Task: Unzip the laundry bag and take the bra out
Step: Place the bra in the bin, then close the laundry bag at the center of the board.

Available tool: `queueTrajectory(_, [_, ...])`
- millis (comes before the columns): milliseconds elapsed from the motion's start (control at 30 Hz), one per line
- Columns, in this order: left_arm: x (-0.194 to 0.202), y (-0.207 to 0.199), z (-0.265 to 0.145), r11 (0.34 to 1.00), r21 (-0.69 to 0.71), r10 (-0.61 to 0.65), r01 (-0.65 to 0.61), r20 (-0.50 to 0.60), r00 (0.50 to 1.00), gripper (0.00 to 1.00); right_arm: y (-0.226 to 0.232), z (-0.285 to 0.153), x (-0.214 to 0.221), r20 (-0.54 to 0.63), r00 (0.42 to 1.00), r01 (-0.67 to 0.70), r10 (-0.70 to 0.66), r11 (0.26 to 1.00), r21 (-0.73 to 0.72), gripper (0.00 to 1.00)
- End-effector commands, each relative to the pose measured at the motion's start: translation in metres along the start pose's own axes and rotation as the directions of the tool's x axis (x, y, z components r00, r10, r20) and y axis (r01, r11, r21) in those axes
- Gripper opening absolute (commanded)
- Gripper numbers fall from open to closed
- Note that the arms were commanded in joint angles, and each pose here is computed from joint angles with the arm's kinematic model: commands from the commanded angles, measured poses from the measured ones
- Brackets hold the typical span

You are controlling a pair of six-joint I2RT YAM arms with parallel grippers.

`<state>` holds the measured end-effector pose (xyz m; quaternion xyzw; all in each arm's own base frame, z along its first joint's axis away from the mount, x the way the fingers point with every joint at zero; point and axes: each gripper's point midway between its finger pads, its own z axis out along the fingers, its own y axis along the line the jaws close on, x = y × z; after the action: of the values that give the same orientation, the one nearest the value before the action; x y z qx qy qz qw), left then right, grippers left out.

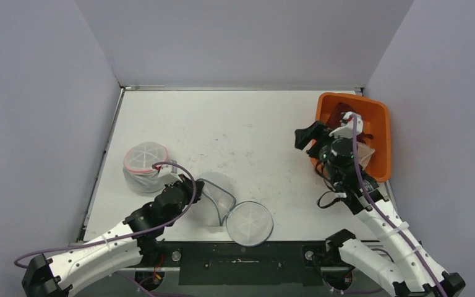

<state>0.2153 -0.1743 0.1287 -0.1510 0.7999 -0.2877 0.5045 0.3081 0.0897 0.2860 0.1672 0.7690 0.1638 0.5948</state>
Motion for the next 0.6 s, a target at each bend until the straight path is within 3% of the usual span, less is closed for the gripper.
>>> queueTrajectory(0, [-0.021, -0.004, -0.007, 1.000, -0.006, -0.009, 0.010, 0.052, 0.999, 0.00, 0.018, -0.021, 0.104, -0.257, 0.964, 0.041, -0.072, 0.992, -0.123, 0.76])
queueTrajectory(100, [-0.016, 0.002, -0.007, 1.000, -0.014, -0.006, 0.007, 0.044, 0.999, 0.00, 0.012, -0.032, 0.182, -0.402, 0.909, 0.053, -0.110, 0.987, -0.151, 0.76])
queueTrajectory(233, [-0.007, 0.011, -0.007, 0.999, -0.044, -0.004, 0.004, 0.009, 1.000, 0.00, 0.006, -0.053, 0.244, -0.505, 0.859, 0.009, -0.079, 0.990, -0.140, 0.76])
queueTrajectory(467, [0.003, 0.021, -0.008, 0.998, -0.069, -0.014, 0.013, -0.013, 1.000, 0.00, -0.002, -0.081, 0.281, -0.560, 0.828, -0.069, 0.017, 0.995, -0.071, 0.76])
queueTrajectory(567, [0.003, 0.020, -0.008, 0.998, -0.063, -0.016, 0.015, -0.015, 1.000, 0.00, -0.011, -0.085, 0.294, -0.594, 0.804, -0.026, -0.008, 0.998, -0.050, 0.75])
